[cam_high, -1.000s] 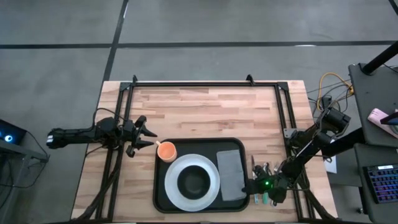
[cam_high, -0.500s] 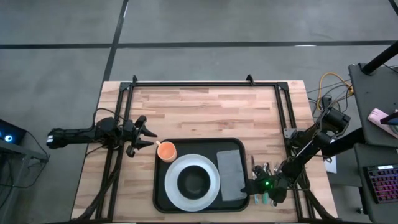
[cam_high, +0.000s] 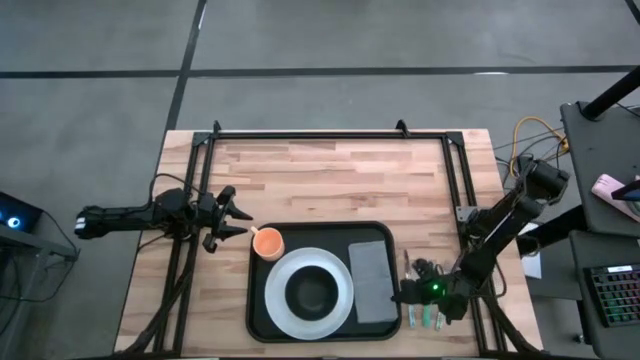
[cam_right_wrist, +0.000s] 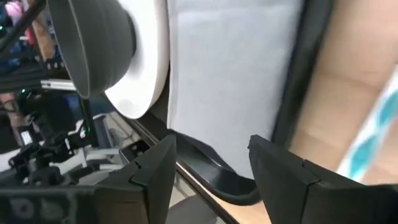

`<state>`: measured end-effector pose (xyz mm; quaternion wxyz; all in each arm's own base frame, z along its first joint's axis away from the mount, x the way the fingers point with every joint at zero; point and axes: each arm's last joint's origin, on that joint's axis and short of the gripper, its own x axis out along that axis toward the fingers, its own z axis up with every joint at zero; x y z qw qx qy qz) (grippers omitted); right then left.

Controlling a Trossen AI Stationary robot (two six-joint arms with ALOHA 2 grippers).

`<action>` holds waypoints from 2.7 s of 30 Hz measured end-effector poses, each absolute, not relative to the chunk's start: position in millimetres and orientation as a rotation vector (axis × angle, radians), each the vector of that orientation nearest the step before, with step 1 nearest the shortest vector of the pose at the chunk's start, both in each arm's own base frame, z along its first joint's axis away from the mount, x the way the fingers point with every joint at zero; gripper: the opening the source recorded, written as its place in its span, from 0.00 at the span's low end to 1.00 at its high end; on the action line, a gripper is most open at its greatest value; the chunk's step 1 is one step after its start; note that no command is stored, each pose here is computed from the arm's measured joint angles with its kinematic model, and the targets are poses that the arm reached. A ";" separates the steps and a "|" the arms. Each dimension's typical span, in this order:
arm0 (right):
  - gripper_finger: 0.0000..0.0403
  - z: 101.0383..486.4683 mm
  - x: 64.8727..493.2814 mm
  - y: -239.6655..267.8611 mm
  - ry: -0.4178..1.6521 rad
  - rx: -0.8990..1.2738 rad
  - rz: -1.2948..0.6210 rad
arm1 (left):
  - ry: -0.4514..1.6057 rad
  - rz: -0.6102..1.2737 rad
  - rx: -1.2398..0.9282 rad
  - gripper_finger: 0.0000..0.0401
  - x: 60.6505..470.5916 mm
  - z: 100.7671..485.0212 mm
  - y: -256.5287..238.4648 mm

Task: Set up tray
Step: Put the green knife on the gray napkin on the black tray

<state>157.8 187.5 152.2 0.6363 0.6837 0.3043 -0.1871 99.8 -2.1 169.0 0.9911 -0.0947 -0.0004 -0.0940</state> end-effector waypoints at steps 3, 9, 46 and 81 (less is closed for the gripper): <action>0.47 164.5 152.1 179.2 0.697 1.545 -0.453 | -0.001 -0.189 -0.190 0.38 99.8 169.0 -2.1; 0.48 183.8 142.3 164.3 0.715 1.496 -0.558 | -0.001 -0.189 -0.190 0.38 99.8 169.0 -2.1; 0.39 239.0 211.5 156.0 1.238 1.148 -0.977 | -0.001 -0.188 -0.190 0.38 99.8 169.0 -2.1; 0.56 207.9 186.8 173.6 1.313 1.193 -1.023 | 0.002 -0.188 -0.190 0.38 99.8 168.7 -2.1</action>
